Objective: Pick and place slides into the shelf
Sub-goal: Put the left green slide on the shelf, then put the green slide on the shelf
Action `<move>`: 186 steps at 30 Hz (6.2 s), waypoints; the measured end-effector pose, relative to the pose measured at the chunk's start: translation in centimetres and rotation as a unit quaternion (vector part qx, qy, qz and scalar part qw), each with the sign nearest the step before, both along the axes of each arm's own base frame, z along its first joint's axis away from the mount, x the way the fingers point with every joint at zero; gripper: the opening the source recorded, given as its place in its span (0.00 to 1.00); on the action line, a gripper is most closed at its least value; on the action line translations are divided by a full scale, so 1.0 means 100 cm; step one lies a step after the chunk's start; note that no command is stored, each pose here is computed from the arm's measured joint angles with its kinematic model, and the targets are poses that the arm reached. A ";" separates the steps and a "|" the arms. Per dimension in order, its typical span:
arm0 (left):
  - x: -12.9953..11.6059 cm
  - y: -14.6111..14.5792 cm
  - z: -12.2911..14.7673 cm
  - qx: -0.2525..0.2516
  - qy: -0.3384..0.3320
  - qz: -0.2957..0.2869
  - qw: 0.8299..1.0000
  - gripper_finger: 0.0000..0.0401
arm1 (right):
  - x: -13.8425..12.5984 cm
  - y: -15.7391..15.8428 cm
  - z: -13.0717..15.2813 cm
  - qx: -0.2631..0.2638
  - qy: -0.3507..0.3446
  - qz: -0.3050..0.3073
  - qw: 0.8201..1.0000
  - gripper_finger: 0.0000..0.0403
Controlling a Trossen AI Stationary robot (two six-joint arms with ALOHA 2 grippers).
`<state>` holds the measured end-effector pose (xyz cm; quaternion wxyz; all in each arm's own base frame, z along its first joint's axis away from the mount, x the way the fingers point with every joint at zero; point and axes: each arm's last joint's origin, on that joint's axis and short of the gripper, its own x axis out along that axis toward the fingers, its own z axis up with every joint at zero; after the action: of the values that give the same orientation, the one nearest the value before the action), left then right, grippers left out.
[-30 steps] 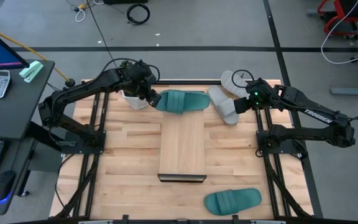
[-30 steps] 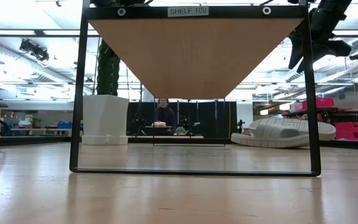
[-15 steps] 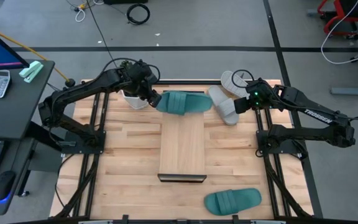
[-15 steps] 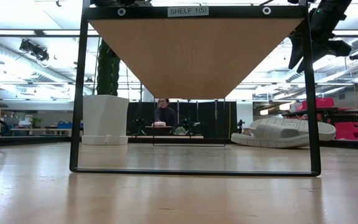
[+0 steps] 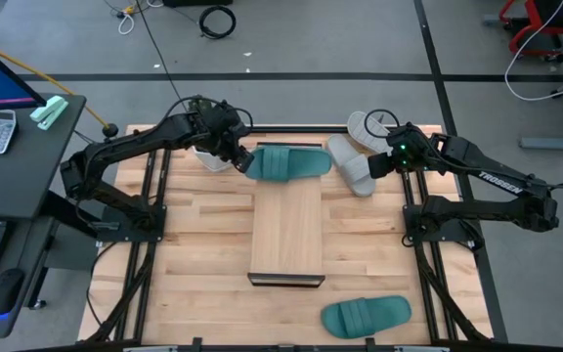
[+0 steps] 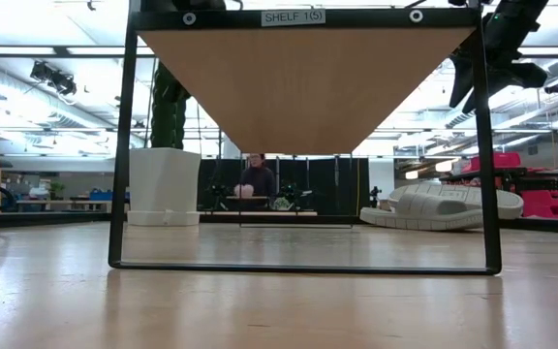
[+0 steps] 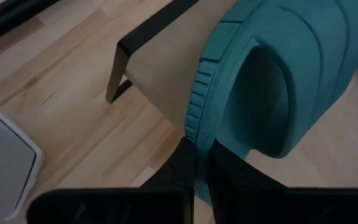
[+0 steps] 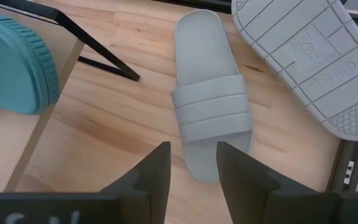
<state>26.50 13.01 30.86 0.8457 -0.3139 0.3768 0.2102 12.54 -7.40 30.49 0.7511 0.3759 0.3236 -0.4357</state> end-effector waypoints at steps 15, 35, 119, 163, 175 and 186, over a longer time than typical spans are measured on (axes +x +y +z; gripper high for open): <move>0.002 0.001 0.001 0.013 -0.008 -0.005 1.000 0.11 | 0.001 -0.001 0.001 -0.008 -0.007 -0.002 1.000 0.34; 0.002 0.002 0.000 0.049 0.007 -0.012 0.999 0.25 | 0.001 -0.001 0.001 -0.008 -0.007 -0.002 1.000 0.34; -0.015 -0.200 0.027 0.044 -0.029 -0.035 0.998 0.32 | -0.016 0.094 -0.001 0.148 -0.007 0.103 0.984 0.34; -0.027 -0.228 0.030 0.049 -0.062 -0.006 0.997 0.28 | -0.018 0.218 -0.132 0.300 -0.002 0.269 0.915 0.37; -0.027 -0.228 0.030 0.046 -0.065 -0.003 0.997 0.28 | -0.008 0.236 -0.148 0.300 0.022 0.333 0.894 0.43; -0.026 -0.228 0.030 0.046 -0.064 -0.003 0.997 0.28 | -0.012 0.235 -0.151 0.286 0.061 0.395 0.871 0.43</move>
<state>23.86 -9.81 33.85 0.8824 -0.2864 0.3125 0.2041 11.39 16.15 15.38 0.6989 0.3881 0.6007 -0.0129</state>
